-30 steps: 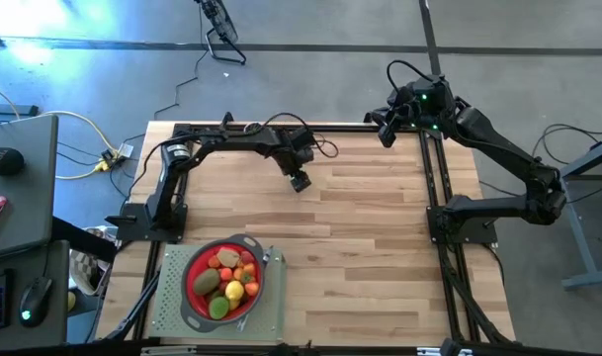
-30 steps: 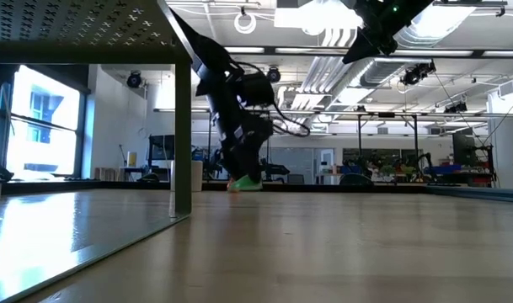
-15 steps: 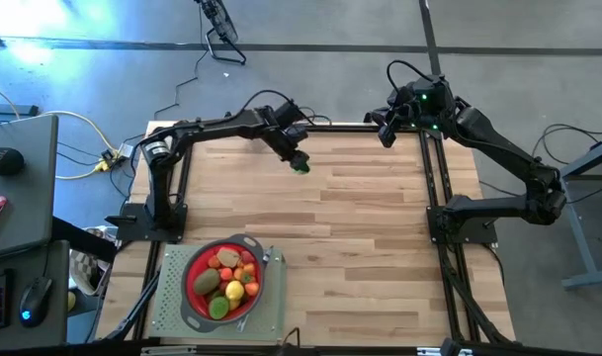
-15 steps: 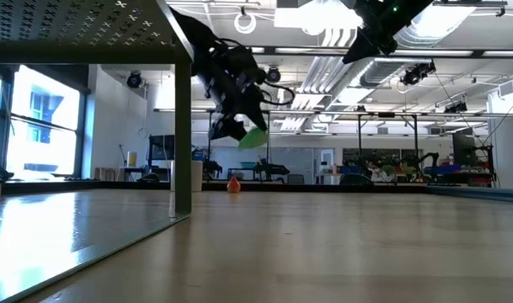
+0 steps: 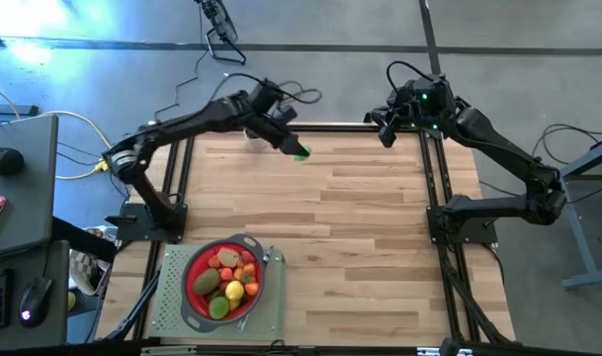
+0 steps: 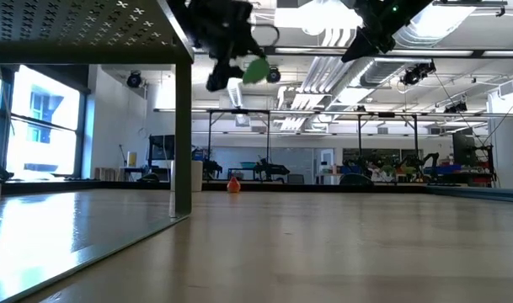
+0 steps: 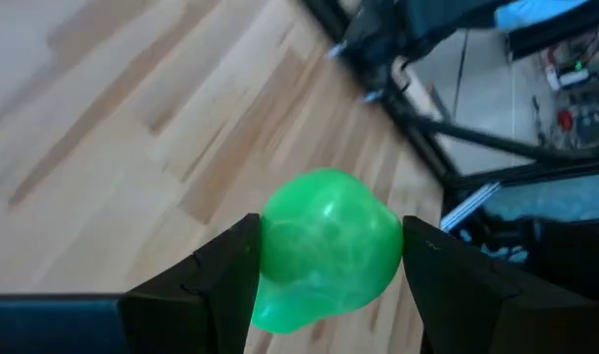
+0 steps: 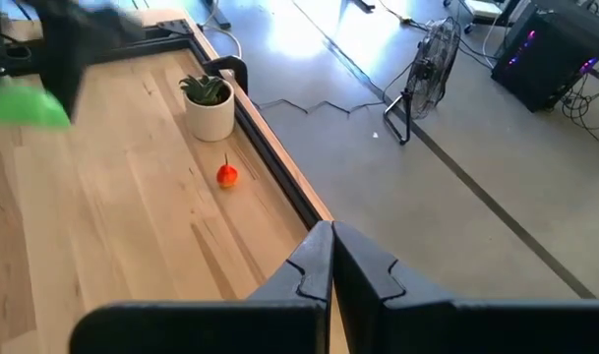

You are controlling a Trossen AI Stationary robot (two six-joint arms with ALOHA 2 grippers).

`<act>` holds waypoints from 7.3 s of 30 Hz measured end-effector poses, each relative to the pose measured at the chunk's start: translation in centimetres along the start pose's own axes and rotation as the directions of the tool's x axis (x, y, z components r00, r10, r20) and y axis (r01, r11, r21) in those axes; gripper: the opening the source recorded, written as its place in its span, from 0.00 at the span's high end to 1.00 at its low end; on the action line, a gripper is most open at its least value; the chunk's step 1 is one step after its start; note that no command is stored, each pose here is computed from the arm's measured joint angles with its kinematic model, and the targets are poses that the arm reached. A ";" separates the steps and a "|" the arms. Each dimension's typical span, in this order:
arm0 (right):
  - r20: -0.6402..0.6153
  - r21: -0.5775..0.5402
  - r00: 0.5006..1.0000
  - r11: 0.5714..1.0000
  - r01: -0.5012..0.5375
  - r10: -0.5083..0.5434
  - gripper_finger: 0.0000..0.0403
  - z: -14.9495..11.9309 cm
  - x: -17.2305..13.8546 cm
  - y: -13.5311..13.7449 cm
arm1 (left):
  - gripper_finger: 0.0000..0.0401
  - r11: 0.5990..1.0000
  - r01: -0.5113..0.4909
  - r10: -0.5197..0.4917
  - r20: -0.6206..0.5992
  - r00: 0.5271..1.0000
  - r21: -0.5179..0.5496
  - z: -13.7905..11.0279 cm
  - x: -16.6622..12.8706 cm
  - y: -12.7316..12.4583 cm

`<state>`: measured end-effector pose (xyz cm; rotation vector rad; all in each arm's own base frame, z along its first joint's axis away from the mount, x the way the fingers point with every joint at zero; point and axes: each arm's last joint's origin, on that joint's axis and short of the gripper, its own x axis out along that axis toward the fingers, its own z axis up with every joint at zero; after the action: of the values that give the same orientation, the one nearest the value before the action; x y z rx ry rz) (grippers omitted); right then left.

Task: Pick & Place Fruit
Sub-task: Put the half avocado into the red strainer bowl on the shelf, then put the pear into the red strainer bowl on the shelf

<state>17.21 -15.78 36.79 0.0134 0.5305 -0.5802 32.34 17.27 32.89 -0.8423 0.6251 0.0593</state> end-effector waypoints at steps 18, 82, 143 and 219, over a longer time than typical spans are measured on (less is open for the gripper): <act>0.007 0.003 1.000 1.000 0.001 -0.001 0.99 0.1 0.0 0.0 | 0.46 0.991 0.114 -0.104 0.123 0.987 -0.074 -5.4 -9.4 -10.9; -0.030 0.141 0.999 0.990 -0.011 0.015 0.99 -0.3 0.0 0.1 | 0.33 0.912 -0.220 0.106 -0.320 0.942 -0.347 -27.2 -6.4 -23.5; -0.032 0.090 0.999 0.996 -0.004 0.007 0.99 -0.3 0.0 0.1 | 0.44 0.780 -0.525 0.625 0.371 0.687 -0.341 -7.9 -3.8 -10.8; -0.032 0.080 0.999 0.997 -0.005 0.008 0.99 -0.3 0.0 0.1 | 0.44 0.470 -0.684 0.848 0.070 0.526 -0.558 -2.6 11.9 10.4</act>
<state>17.14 -15.69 36.50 0.0999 0.5380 -0.5953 37.82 20.14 18.16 -0.9105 0.6289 1.2591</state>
